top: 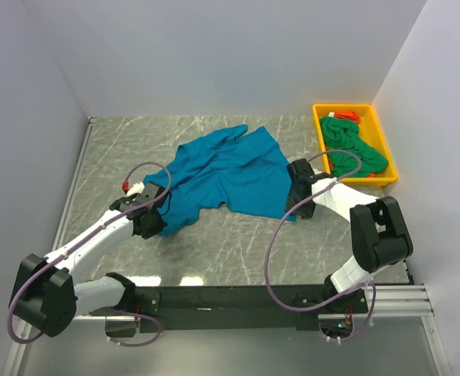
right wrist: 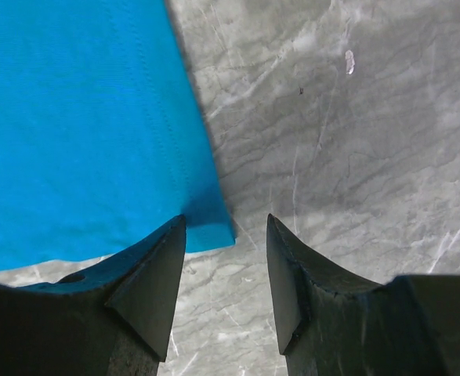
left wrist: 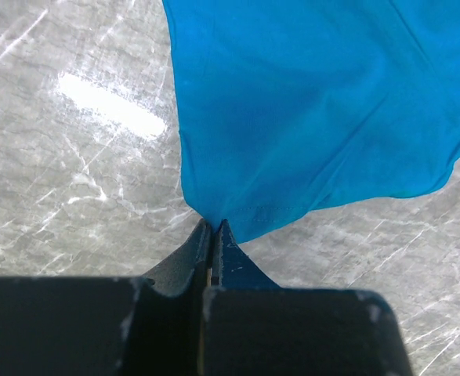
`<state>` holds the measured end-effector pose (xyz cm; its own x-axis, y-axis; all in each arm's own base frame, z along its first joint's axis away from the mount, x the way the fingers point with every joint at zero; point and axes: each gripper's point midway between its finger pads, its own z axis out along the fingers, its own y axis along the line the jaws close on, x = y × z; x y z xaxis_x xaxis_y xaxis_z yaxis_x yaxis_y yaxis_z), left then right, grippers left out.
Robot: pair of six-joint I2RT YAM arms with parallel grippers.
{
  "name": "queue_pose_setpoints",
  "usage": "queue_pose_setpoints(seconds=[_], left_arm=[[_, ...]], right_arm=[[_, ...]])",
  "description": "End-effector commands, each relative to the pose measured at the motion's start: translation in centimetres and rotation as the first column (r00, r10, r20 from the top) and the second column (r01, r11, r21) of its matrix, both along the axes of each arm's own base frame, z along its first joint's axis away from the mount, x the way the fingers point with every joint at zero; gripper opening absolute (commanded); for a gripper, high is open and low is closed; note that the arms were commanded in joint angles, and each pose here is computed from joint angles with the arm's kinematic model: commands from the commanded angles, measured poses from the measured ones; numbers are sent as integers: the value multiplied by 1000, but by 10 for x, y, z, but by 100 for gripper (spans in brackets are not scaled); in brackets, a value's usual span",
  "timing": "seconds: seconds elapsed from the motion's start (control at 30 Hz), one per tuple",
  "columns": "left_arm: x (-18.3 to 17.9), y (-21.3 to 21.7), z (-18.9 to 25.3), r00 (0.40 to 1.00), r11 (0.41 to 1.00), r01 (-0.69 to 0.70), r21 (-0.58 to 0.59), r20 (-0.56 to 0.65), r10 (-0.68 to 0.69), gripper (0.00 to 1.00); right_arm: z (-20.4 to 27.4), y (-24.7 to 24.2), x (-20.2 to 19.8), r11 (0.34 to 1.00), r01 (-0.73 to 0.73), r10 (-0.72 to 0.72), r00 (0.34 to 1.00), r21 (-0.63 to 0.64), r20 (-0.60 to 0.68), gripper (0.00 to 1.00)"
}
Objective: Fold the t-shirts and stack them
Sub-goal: Flatten the tshirt out
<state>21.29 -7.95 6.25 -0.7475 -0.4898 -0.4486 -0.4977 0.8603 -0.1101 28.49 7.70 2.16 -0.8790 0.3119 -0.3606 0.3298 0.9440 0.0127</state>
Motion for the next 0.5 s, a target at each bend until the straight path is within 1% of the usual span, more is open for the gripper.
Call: queue_pose_setpoints(seconds=[0.0,0.1,0.27,0.37,0.47], left_arm=[[7,3,13,999,1000,12,18,51,-13,1],[7,1,13,998,1000,19,9,60,-20,1],[8,5,16,997,1000,15,21,78,-17,1],[9,5,20,995,1000,13,18,95,-15,1],[9,7,24,994,1000,11,20,105,-13,1]], right_arm=[[-2,2,4,999,31,-31,1000,-8,1,53],[-10,7,1,999,37,-37,999,16,-26,53],[-22,9,-6,999,48,-48,997,0,-68,52],[-26,12,-11,999,51,-51,995,1,-87,49],[-26,12,-12,999,54,-53,995,4,-87,41]])
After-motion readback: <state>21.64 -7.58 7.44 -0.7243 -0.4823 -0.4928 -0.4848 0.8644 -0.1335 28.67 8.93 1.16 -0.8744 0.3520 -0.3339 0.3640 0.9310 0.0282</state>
